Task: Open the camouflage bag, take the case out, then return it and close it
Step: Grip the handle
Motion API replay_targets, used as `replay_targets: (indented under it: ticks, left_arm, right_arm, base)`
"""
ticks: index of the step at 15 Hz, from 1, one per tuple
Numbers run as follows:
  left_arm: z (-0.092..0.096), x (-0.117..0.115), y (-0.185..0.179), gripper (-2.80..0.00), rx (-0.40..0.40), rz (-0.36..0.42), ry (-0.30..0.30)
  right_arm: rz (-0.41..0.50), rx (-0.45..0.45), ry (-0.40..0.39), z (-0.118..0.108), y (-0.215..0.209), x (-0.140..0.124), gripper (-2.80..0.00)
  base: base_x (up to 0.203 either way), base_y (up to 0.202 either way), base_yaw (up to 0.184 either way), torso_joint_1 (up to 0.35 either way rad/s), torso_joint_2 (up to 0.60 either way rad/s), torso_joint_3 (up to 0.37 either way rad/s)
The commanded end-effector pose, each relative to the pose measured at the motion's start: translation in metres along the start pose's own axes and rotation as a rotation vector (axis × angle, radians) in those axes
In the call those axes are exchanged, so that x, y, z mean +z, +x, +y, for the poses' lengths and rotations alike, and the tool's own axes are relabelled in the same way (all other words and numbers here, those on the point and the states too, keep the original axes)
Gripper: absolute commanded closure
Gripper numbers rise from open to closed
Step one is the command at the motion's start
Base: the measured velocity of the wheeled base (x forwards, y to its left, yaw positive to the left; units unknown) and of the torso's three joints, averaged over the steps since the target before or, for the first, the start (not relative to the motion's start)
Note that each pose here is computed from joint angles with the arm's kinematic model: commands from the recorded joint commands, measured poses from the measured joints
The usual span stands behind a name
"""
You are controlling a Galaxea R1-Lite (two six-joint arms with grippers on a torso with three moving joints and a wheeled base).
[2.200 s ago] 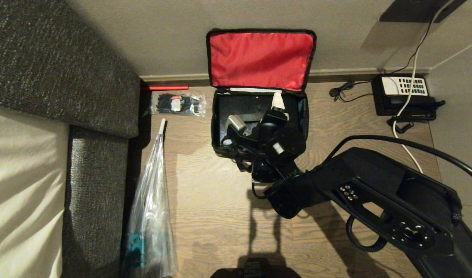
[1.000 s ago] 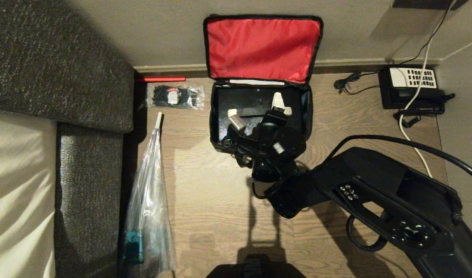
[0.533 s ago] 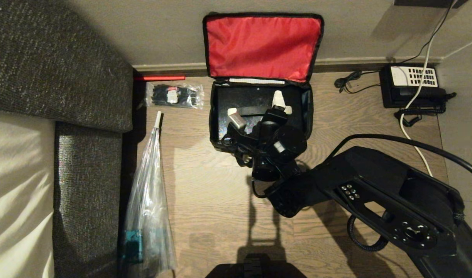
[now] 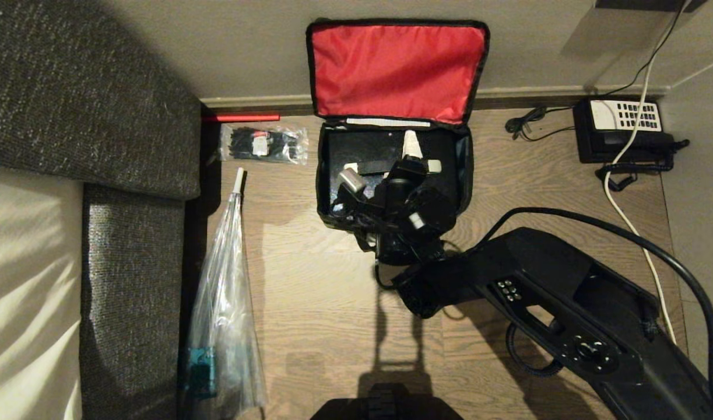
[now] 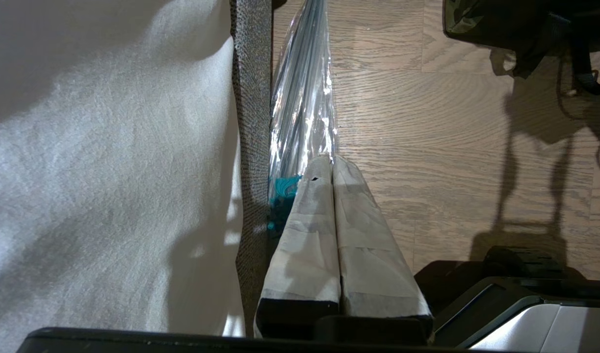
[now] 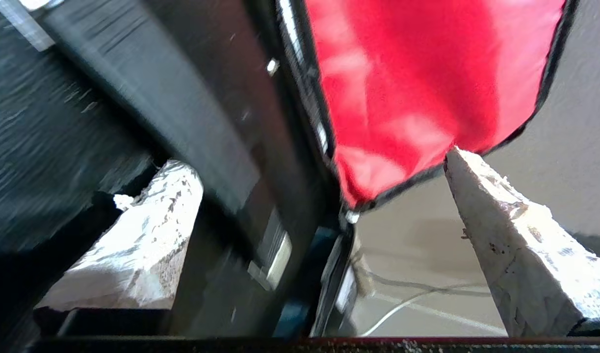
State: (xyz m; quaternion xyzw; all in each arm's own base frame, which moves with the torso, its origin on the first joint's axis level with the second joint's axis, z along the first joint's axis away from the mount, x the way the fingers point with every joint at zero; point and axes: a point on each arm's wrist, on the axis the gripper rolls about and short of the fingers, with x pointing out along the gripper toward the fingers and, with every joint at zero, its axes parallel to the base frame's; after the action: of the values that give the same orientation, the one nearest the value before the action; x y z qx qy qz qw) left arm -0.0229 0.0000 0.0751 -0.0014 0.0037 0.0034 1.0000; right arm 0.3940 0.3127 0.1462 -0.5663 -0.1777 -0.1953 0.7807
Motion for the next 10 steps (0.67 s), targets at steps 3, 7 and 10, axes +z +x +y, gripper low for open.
replay_targets:
  ticks: [3, 7, 10]
  left_arm:
    - [0.000, 0.000, 0.000, 0.00, 0.001, 0.001, 0.000]
    - [0.000, 0.000, 0.000, 0.00, 0.001, 0.000, 0.000]
    - [0.000, 0.000, 0.000, 0.00, 0.001, 0.000, -0.002]
  right_arm:
    - [-0.041, -0.060, -0.061, 0.014, 0.017, -0.016, -2.80]
    - [-0.035, -0.041, -0.092, 0.029, 0.014, -0.020, -2.80]
    - [-0.030, -0.056, -0.093, 0.033, 0.016, -0.021, -2.80]
  base:
    - [0.000, 0.000, 0.000, 0.000, 0.00, 0.000]
    - [0.000, 0.000, 0.000, 0.000, 0.00, 0.000]
    - [0.000, 0.000, 0.000, 0.000, 0.00, 0.000]
